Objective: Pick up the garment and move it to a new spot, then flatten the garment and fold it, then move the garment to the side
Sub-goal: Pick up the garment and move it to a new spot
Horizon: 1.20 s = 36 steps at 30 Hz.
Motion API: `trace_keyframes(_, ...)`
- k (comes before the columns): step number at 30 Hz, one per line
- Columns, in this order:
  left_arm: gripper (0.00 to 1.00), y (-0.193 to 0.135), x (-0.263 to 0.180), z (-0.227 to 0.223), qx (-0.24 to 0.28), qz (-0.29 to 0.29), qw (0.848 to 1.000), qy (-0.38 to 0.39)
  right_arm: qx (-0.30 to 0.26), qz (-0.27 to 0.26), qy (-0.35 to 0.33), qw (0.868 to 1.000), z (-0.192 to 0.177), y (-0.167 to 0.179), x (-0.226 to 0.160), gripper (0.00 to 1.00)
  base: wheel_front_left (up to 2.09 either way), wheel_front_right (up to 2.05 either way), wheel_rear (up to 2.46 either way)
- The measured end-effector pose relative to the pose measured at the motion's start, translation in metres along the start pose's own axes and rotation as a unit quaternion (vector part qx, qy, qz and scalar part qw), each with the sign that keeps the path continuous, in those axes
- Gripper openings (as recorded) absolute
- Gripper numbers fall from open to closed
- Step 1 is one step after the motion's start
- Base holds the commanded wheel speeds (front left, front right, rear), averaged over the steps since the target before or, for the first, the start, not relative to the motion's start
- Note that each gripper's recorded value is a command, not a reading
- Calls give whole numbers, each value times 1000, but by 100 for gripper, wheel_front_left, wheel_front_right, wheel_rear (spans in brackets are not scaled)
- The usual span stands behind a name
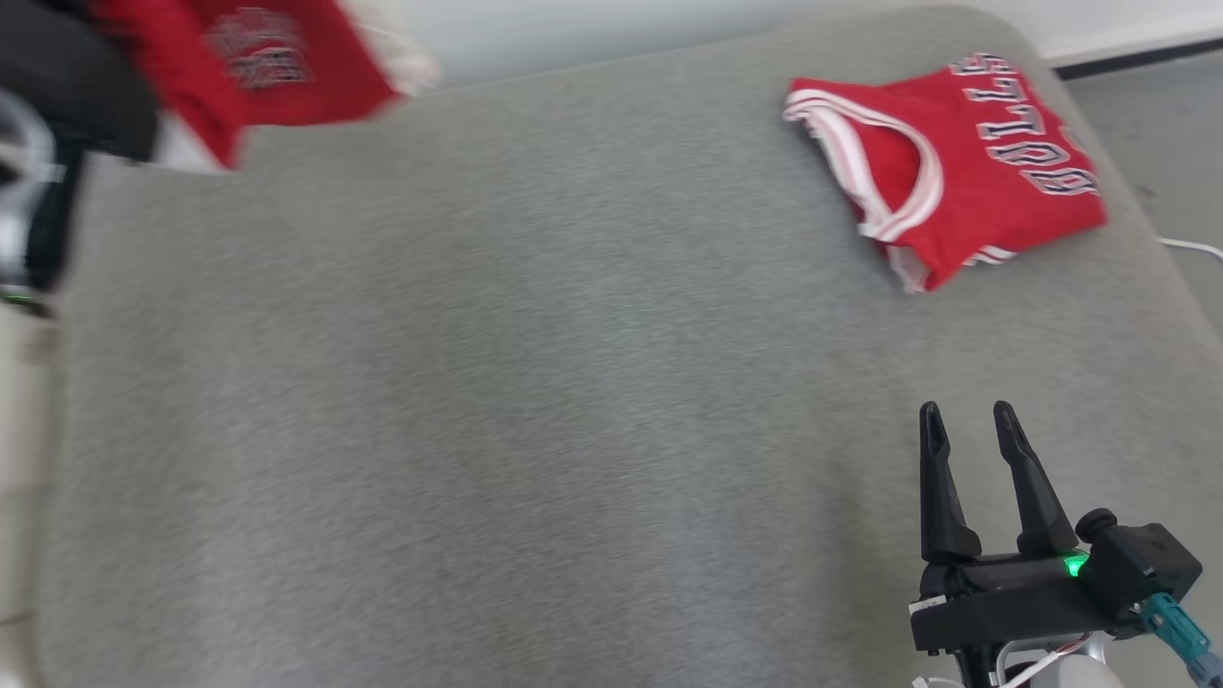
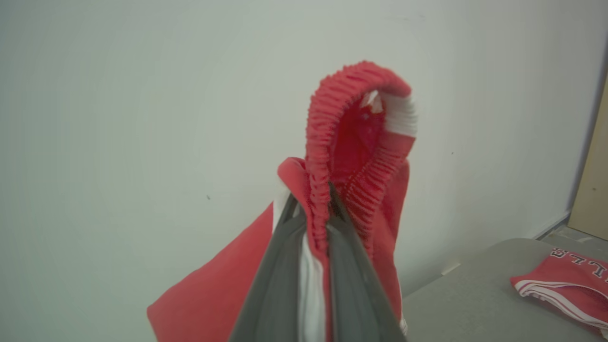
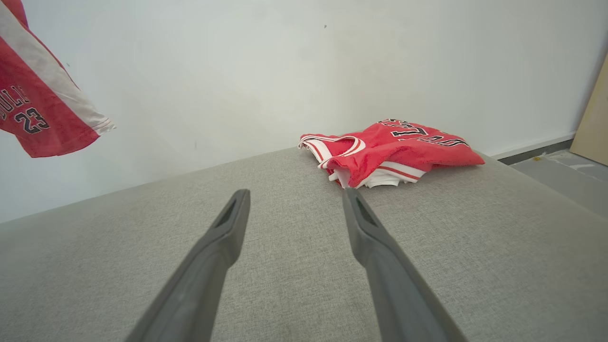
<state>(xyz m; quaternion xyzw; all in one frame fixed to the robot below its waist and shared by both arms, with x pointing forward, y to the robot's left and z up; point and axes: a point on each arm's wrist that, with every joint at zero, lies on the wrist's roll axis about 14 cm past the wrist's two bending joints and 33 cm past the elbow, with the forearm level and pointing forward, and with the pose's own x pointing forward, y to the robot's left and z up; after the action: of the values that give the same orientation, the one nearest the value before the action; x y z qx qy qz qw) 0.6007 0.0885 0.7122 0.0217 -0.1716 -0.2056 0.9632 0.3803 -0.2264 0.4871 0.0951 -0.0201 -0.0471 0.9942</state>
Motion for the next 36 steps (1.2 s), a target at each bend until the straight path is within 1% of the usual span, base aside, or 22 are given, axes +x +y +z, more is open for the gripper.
trace_keyframes(3, 0, -51, 11, 3, -22, -55, 998, -10, 8, -21, -7, 1000, 6, -13, -9, 100, 0, 0, 0)
trace_keyframes(7, 0, -116, 15, -1, -55, -121, 991, -13, 9, -43, -13, 999, 12, -26, -19, 100, 0, 0, 0)
trace_keyframes(10, 0, -153, 11, -12, -79, -157, 984, -6, 7, -54, -16, 998, 15, -32, -24, 100, 0, 0, 0)
trace_keyframes(13, 0, -180, -3, -35, -98, -182, 978, 16, 8, -60, -17, 998, 16, -36, -27, 100, 0, 0, 0)
trace_keyframes(15, 0, -190, -17, -58, -103, -192, 975, 41, 9, -61, -14, 998, 14, -36, -29, 100, 0, 0, 0)
trace_keyframes(19, 0, -198, -52, -104, -112, -190, 971, 98, 10, -55, -9, 998, 10, -32, -27, 100, 0, 0, 0)
trace_keyframes(23, 0, -197, -95, -149, -124, -174, 964, 159, 11, -43, -6, 999, 8, -25, -23, 100, 0, 0, 0)
trace_keyframes(25, 0, -198, -119, -170, -122, -174, 958, 193, 11, -37, -5, 999, 7, -21, -21, 100, 0, 0, 0)
trace_keyframes(28, 0, -199, -149, -190, -125, -170, 951, 228, 11, -29, -3, 1000, 5, -16, -20, 100, 0, 0, 0)
trace_keyframes(29, 72, -198, -155, -192, -127, -167, 950, 233, 12, -26, -2, 1000, 4, -14, -19, 100, 0, 0, 0)
trace_keyframes(30, 100, -198, -160, -193, -128, -165, 949, 235, 13, -23, -1, 1000, 3, -12, -18, 100, 0, 0, 0)
trace_keyframes(32, 100, -195, -163, -189, -129, -156, 953, 225, 12, -17, 2, 1000, 1, -8, -18, 100, 0, 0, 0)
trace_keyframes(36, 100, -186, -156, -165, -131, -138, 965, 178, 12, -7, 2, 1000, 0, -2, -20, 100, 0, 0, 0)
